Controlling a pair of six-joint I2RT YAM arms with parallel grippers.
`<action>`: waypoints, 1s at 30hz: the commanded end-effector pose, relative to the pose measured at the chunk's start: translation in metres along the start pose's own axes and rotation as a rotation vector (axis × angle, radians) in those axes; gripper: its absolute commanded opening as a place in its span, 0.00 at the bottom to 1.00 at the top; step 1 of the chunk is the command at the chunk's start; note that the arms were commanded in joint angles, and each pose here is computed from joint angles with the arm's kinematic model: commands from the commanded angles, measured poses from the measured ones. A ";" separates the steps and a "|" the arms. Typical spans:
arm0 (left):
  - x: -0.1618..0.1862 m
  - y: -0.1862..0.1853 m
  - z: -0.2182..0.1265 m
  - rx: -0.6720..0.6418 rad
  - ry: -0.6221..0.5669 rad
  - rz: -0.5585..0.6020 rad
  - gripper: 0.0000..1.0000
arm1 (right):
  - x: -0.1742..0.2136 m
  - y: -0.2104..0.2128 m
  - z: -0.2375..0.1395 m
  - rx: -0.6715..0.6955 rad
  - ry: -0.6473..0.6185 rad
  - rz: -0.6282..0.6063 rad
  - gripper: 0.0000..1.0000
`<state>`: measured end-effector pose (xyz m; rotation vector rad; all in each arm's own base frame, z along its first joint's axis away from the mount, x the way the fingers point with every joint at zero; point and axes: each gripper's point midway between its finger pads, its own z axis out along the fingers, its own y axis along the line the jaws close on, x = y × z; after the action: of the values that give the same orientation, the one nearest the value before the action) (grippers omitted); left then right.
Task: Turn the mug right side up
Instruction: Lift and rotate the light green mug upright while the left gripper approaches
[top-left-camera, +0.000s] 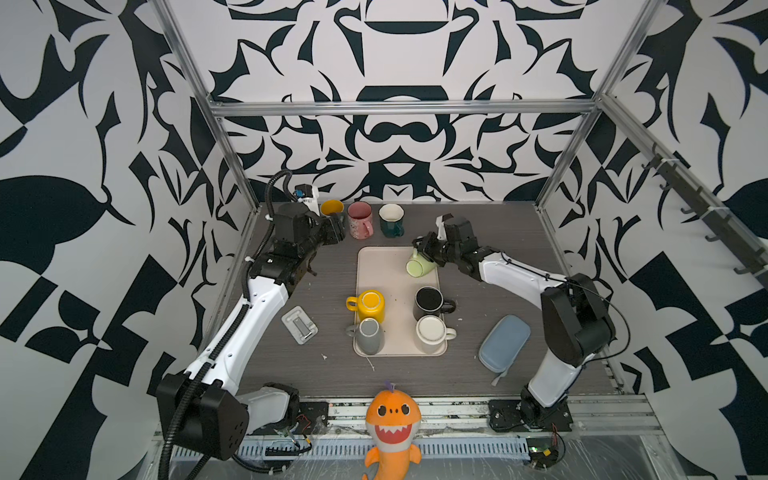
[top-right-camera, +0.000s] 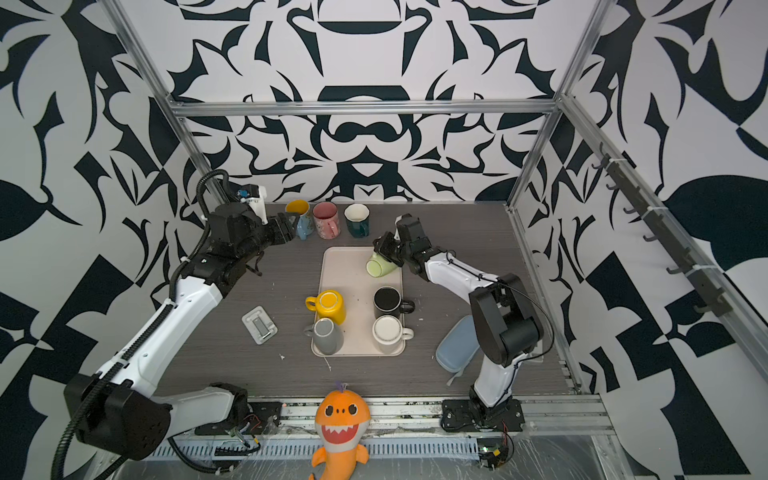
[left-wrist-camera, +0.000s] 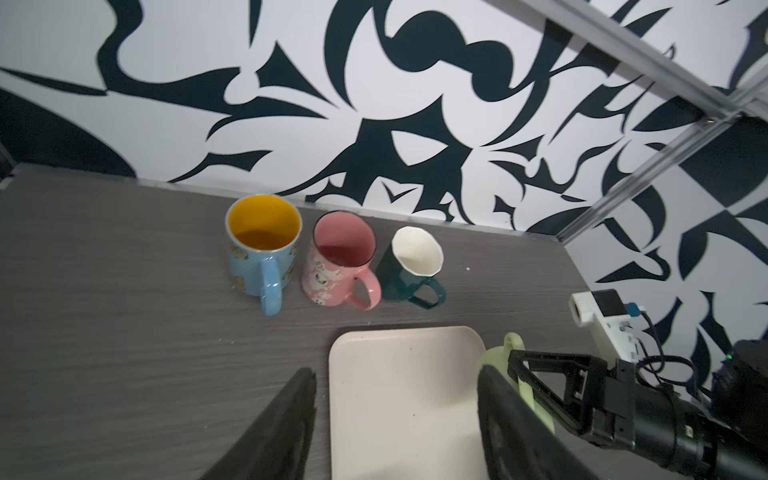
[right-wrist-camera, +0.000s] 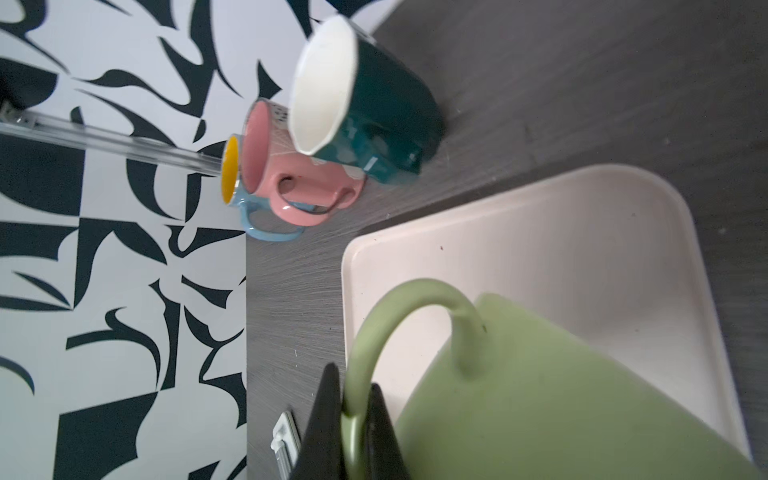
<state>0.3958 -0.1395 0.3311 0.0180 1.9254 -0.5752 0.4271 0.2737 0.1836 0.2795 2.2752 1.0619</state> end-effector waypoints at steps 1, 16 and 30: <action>-0.003 -0.024 0.006 0.125 0.055 0.039 0.65 | -0.050 0.083 -0.050 -0.107 -0.224 -0.341 0.00; -0.010 -0.099 -0.001 0.527 0.259 0.088 0.62 | -0.018 0.157 -0.104 0.031 -0.502 -1.159 0.00; 0.030 -0.117 -0.001 0.570 0.430 0.149 0.65 | 0.000 0.186 -0.116 0.091 -0.613 -1.425 0.00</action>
<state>0.3608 -0.2462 0.3555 0.6457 2.0410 -1.0392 0.3523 0.3280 0.3056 -0.8959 1.5695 0.0819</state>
